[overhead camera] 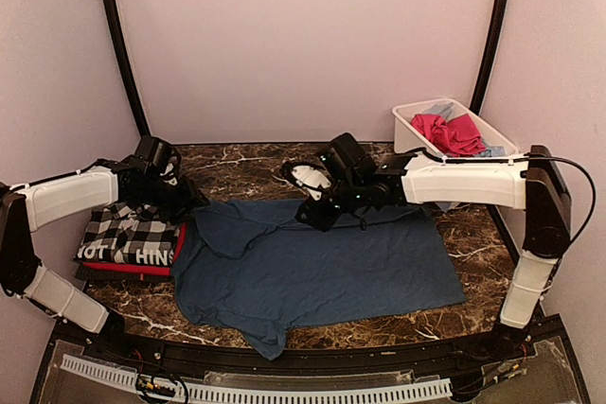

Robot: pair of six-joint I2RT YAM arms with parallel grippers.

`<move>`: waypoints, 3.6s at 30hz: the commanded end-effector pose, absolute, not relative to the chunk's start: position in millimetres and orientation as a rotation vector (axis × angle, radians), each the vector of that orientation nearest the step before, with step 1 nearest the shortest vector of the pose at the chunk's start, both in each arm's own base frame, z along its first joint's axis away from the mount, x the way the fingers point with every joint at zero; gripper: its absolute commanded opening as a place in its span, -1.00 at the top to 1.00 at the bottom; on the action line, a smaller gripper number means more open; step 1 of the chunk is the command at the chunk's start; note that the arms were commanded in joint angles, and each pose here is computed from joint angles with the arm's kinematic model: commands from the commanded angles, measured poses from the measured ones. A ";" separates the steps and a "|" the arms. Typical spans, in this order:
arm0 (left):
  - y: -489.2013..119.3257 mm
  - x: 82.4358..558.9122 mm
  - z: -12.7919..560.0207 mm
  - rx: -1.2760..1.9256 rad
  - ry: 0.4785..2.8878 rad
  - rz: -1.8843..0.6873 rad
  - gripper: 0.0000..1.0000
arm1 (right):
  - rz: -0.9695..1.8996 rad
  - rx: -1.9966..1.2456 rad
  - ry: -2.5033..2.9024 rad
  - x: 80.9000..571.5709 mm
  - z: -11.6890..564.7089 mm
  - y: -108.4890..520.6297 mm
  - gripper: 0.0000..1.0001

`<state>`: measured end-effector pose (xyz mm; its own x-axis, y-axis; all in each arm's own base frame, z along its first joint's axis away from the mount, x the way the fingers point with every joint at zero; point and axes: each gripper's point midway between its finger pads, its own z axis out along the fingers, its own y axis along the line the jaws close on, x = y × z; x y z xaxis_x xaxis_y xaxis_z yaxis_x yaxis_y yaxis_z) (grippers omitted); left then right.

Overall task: Fold and stack the mixed laundry pile
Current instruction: Adjust the 1/3-folded T-shirt at the center of the board.

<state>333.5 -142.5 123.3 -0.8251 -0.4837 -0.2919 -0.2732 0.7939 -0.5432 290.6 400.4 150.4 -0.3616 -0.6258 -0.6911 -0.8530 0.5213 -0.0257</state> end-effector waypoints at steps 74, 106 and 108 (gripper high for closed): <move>-192.1 306.0 73.7 -0.184 2.686 -0.821 0.20 | 0.662 -1.248 2.124 283.6 97.1 471.0 0.60; -178.9 307.4 68.9 -0.246 2.702 -0.708 0.16 | 0.470 -1.283 2.181 302.8 55.7 490.4 1.00; -178.0 307.4 68.4 -0.251 2.703 -0.702 0.15 | 0.470 -1.275 2.161 302.3 71.1 488.1 1.00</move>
